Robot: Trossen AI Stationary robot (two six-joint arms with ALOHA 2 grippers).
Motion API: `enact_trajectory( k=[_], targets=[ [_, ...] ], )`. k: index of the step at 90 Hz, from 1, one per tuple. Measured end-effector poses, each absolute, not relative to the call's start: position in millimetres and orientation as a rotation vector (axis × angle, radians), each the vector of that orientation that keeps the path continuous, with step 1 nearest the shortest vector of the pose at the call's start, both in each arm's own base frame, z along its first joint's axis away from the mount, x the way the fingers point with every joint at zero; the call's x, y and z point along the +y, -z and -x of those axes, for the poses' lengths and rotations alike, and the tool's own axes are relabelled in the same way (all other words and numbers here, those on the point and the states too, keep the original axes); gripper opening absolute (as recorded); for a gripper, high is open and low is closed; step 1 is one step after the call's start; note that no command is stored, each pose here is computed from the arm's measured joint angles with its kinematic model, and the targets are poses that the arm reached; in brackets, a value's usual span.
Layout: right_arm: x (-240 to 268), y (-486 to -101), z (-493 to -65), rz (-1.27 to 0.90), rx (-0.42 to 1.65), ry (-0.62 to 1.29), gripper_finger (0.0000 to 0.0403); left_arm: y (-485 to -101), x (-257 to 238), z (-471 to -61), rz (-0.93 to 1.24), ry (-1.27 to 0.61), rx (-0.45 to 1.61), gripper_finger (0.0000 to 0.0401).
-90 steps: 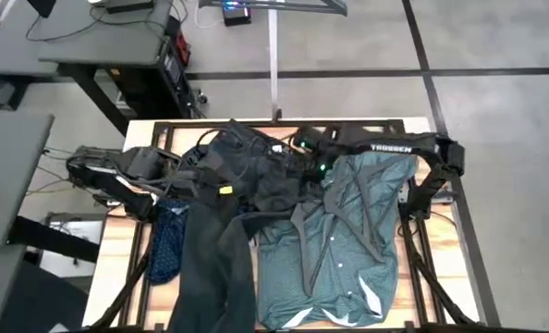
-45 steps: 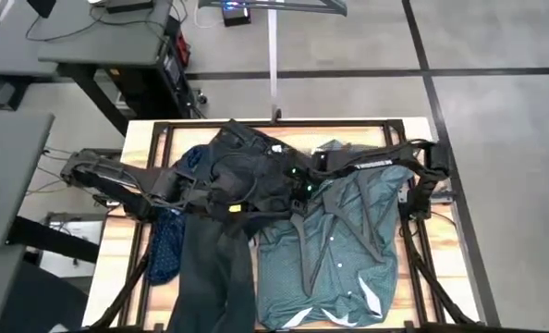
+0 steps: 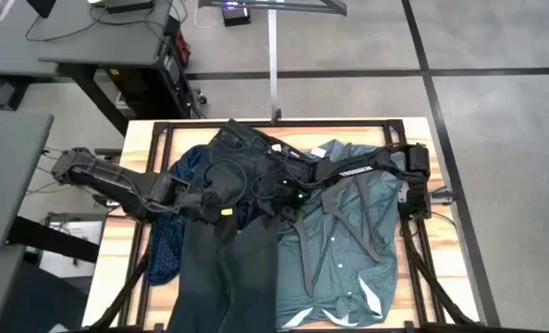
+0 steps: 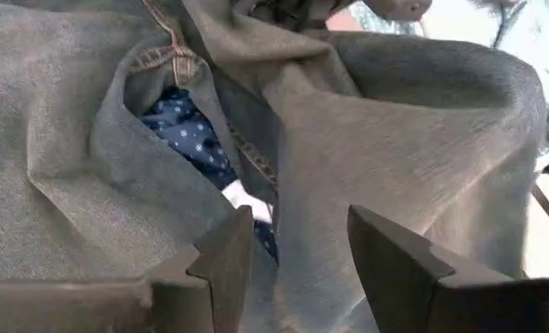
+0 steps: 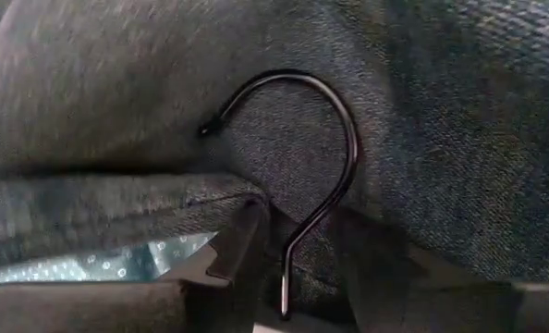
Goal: Hang clothes
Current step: Hang the black pants on the rack
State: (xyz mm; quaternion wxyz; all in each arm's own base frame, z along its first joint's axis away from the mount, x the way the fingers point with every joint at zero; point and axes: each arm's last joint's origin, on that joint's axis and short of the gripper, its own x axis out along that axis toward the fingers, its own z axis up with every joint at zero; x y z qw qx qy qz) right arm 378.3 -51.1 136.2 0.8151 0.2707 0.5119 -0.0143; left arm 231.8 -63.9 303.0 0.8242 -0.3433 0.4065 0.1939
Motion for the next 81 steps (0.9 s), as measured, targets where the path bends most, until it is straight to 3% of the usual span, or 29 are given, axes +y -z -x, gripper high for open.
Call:
enact_trajectory(
  k=[19,38,71,81],
  targets=[
    [-63,-162,-374,-0.542,0.999,0.116,0.0118,-305,-67,-230,0.714,-0.379,0.855,0.0162],
    [-63,-143,-379,-0.598,1.029,0.115,0.0118,-307,-67,-232,0.713,-0.363,0.836,0.0162],
    [-36,-151,-380,-0.517,1.036,0.041,0.0118,-307,-68,-232,0.737,-0.371,0.831,0.0162],
    [-33,-136,-383,-0.478,1.067,0.046,0.0114,-307,-67,-233,0.739,-0.373,0.828,0.0162]
  ],
)
